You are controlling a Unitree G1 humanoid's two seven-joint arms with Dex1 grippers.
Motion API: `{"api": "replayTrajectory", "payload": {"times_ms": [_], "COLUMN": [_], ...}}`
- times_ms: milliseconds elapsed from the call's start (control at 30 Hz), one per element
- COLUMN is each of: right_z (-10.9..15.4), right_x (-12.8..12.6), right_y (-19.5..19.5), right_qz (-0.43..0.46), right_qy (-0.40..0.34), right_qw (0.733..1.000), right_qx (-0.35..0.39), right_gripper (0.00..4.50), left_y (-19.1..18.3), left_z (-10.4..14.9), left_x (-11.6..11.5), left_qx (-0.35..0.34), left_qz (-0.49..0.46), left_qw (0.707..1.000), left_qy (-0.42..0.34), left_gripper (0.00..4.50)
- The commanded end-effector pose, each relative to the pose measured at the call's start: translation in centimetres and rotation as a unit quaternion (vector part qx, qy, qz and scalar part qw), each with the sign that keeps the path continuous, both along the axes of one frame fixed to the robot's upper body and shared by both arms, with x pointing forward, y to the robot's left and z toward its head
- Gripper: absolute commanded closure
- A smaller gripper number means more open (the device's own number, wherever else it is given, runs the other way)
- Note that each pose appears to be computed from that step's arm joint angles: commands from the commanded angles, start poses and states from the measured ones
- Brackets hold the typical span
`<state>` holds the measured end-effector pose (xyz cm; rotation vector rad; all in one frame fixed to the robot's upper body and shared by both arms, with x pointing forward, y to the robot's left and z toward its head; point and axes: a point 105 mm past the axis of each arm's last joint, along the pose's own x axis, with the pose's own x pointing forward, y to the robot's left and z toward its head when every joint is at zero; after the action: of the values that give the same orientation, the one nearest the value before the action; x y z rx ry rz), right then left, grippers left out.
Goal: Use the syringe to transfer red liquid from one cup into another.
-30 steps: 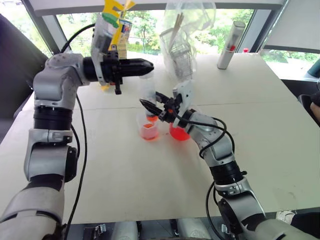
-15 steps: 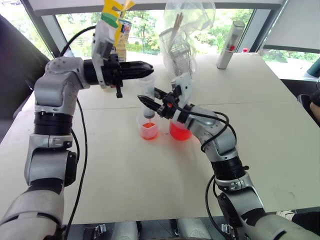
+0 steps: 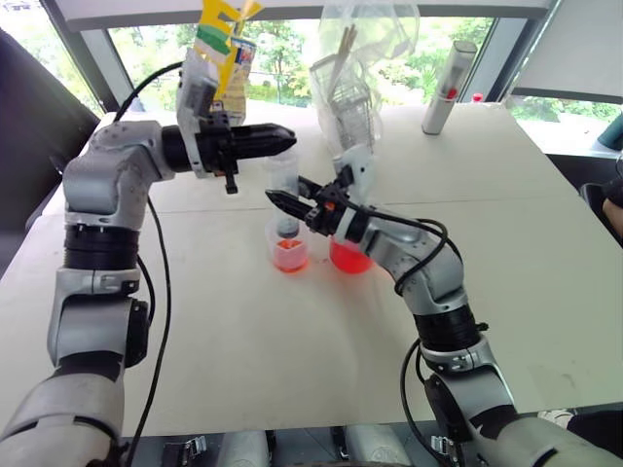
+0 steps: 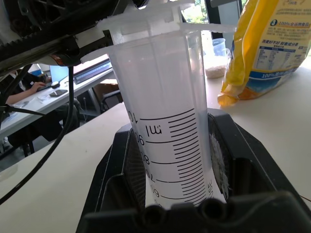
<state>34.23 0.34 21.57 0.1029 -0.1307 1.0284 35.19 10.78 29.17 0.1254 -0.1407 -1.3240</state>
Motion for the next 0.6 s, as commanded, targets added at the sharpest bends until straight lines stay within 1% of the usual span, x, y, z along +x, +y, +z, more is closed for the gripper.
{"api": "replayTrajectory", "payload": {"times_ms": [33, 100, 167, 200, 233, 300, 367, 600], "right_z": [4.9, 4.6, 4.3, 4.2, 4.1, 3.9, 3.5, 3.1], "right_x": [-1.2, -1.1, -1.2, -1.2, -1.2, -1.1, -0.9, -0.7], "right_y": [-0.7, -0.7, -0.6, -0.5, -0.5, -0.4, -0.4, -0.6], "right_qz": [0.005, 0.007, 0.01, 0.011, 0.012, 0.013, 0.01, 0.005], "right_qy": [-0.085, -0.08, -0.076, -0.074, -0.072, -0.069, -0.064, -0.056], "right_qw": [0.994, 0.995, 0.995, 0.995, 0.995, 0.995, 0.996, 0.996], "right_qx": [0.066, 0.067, 0.068, 0.068, 0.067, 0.067, 0.064, 0.063], "right_gripper": [3.06, 3.06, 3.06, 3.06, 3.06, 3.06, 3.06, 3.06], "left_y": [-0.1, 0.0, 0.2, 0.4, 0.6, 0.9, 1.5, 5.4], "left_z": [-0.3, -0.1, 0.4, 0.7, 1.1, 1.6, 1.4, -2.2], "left_x": [0.1, 0.2, 0.4, 0.4, 0.4, 0.5, 0.3, -1.6], "left_qx": [-0.002, -0.006, -0.014, -0.02, -0.028, -0.04, -0.034, 0.09], "left_qz": [0.004, 0.012, 0.022, 0.026, 0.03, 0.038, 0.041, 0.044], "left_qw": [1.0, 1.0, 1.0, 0.999, 0.999, 0.998, 0.998, 0.994], "left_qy": [0.02, 0.019, 0.014, 0.011, 0.008, 0.008, 0.017, 0.041], "left_gripper": [2.68, 1.73, 0.66, 0.23, 0.02, 0.02, 0.02, 0.02]}}
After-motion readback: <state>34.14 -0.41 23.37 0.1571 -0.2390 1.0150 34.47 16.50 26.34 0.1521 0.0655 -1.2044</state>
